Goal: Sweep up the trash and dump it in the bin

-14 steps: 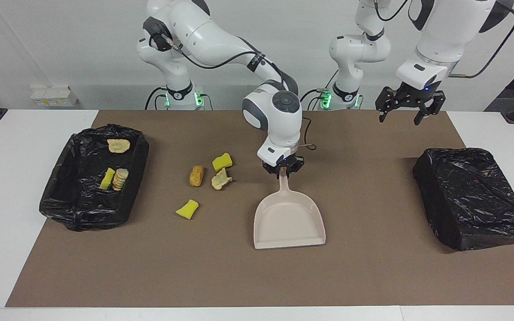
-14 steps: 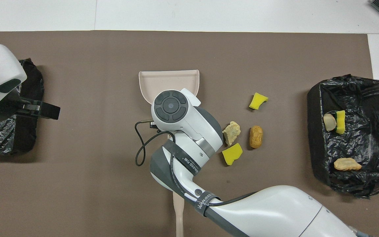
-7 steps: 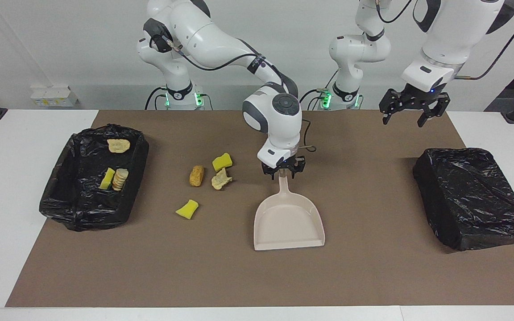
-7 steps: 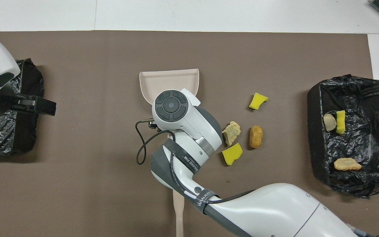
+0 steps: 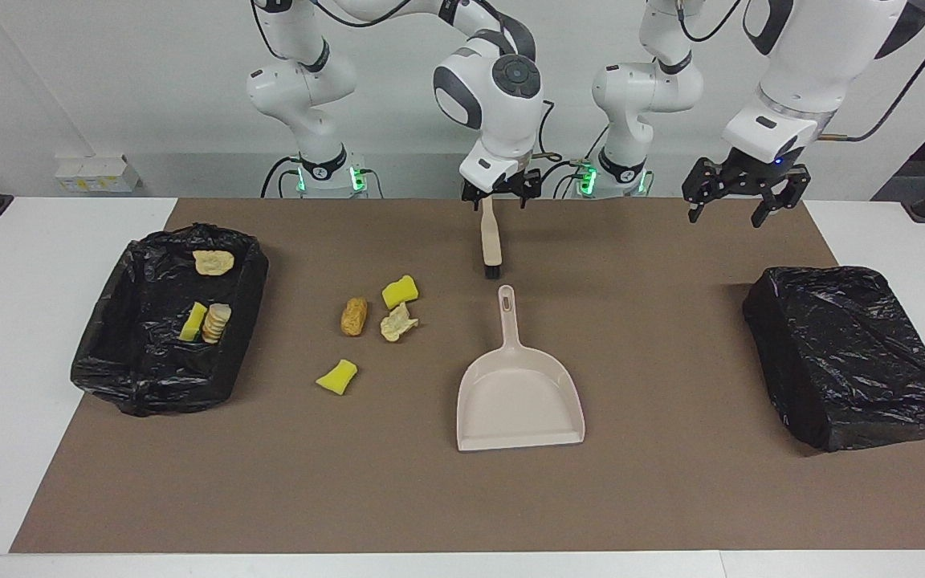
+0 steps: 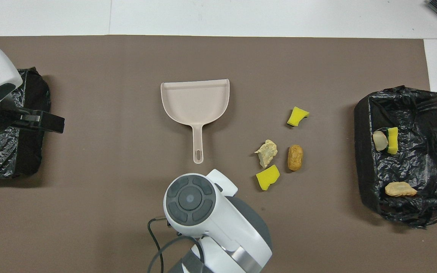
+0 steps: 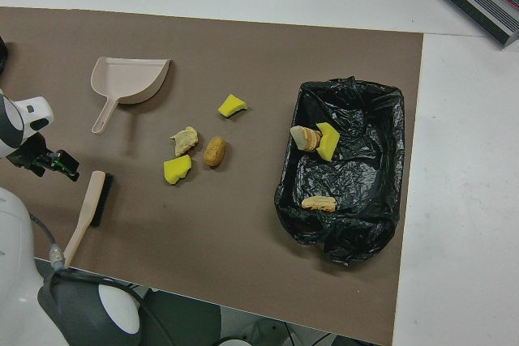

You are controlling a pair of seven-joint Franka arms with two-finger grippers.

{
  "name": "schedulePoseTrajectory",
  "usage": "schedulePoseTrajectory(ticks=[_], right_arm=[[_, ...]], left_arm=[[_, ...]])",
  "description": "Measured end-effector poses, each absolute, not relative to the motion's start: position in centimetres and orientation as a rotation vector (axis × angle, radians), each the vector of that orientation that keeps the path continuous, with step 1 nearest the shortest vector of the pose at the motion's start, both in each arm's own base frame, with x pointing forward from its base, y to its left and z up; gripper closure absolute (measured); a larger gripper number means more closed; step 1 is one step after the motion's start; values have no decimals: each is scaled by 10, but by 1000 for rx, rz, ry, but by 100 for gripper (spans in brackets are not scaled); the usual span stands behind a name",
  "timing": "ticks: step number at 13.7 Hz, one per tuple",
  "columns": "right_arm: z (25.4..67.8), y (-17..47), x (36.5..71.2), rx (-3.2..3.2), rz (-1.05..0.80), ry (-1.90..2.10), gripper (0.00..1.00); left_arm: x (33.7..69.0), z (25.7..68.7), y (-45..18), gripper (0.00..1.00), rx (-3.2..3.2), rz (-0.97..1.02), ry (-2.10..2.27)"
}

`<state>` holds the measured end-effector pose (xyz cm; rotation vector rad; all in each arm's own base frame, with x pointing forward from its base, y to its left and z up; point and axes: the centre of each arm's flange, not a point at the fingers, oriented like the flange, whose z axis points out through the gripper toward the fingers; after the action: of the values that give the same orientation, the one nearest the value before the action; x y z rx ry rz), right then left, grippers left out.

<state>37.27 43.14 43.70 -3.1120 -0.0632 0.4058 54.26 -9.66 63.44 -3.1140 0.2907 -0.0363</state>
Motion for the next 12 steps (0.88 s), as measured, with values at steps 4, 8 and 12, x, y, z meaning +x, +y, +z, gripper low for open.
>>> schedulePoseTrajectory(ticks=[4, 8, 12], right_arm=[[410, 414, 316, -3086, 446, -26, 0], [394, 403, 294, -3045, 394, 23, 0], [357, 407, 263, -3047, 351, -27, 0]], left_arm=[[542, 635, -98, 0, -3114, -37, 294], [536, 642, -110, 0, -3115, -57, 330], [528, 614, -179, 0, -3147, -87, 401]])
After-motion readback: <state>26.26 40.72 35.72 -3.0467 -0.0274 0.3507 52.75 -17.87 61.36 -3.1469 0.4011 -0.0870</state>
